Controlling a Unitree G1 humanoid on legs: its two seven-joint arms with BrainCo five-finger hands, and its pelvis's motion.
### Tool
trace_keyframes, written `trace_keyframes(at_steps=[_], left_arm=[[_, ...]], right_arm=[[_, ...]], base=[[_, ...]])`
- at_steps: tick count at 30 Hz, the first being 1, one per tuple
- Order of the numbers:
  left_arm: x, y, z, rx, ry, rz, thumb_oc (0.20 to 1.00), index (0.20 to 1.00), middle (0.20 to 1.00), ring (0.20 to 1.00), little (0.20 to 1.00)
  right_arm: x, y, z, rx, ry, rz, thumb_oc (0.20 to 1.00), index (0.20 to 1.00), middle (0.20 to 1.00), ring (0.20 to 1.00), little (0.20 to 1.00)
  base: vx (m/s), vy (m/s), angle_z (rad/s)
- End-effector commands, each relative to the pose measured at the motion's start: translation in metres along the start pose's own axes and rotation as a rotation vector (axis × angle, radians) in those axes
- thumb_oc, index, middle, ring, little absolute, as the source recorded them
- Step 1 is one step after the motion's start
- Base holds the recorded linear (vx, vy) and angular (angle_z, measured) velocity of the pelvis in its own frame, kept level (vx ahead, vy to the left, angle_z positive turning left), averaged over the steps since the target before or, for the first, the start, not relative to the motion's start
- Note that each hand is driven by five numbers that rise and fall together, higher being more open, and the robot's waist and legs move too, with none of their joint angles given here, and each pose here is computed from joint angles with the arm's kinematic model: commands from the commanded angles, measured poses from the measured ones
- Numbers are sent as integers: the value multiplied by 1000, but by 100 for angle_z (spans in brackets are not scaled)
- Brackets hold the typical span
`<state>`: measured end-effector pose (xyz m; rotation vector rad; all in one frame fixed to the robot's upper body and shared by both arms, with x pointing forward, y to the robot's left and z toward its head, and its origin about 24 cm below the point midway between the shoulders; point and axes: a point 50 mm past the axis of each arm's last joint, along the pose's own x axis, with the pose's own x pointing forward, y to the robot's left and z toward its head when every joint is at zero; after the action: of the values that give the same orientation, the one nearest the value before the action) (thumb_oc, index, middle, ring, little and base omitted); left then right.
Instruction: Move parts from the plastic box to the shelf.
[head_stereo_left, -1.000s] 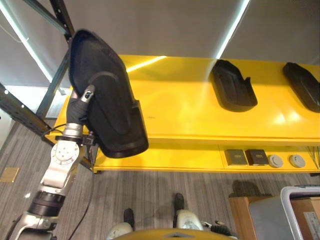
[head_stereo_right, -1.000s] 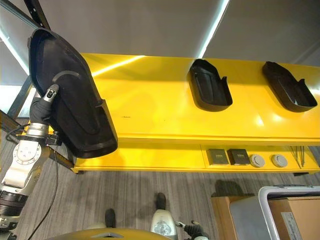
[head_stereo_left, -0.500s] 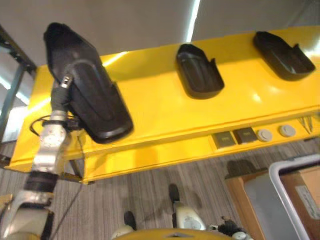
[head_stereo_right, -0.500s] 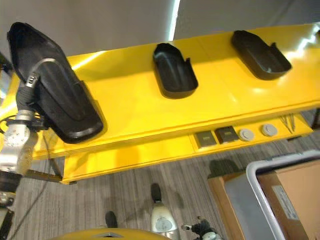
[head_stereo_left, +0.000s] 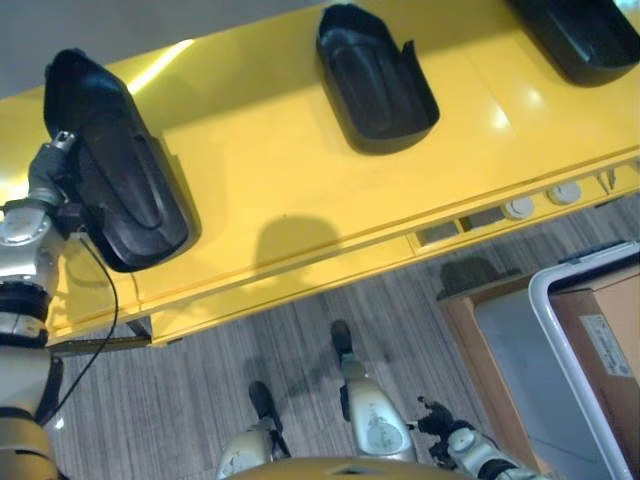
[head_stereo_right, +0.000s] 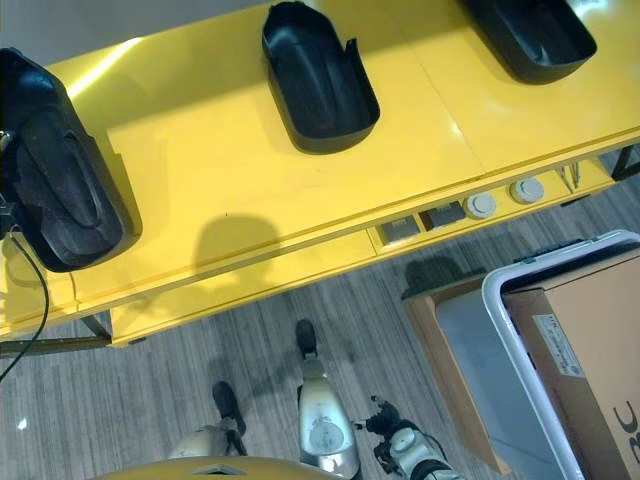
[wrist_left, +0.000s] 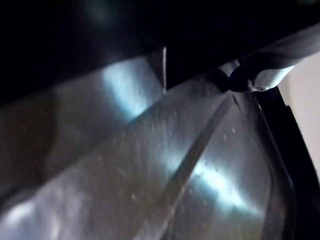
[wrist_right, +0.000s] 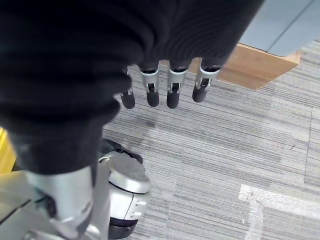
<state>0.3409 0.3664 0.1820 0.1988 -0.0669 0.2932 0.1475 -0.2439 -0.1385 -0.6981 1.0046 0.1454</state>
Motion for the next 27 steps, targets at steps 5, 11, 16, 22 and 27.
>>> trace_keyframes(at_steps=[5,11,16,22,27], left_arm=[[7,4,32,175,-64,-15,200,200,200,200,200],[13,-7,39,230,-69,-50,200,200,200,200,200],[18,-15,44,260,-68,-39,200,200,200,200,200],[21,-16,44,336,-40,-12,1000,1000,1000,1000,1000],[20,-19,39,362,-27,-12,1000,1000,1000,1000,1000]], right_arm=[[2,-1,10,-35,-26,13,1000,1000,1000,1000,1000],[3,-5,9,-41,-21,8,1000,1000,1000,1000,1000],[4,-7,11,-40,-16,-5,1000,1000,1000,1000,1000],[4,-8,8,-35,4,-10,1000,1000,1000,1000,1000],[4,-7,3,-41,25,-4,1000,1000,1000,1000,1000]], base=[[-10,-3,1],[-1,2,1],[-1,0,1],[3,-2,-1],[0,0,0]])
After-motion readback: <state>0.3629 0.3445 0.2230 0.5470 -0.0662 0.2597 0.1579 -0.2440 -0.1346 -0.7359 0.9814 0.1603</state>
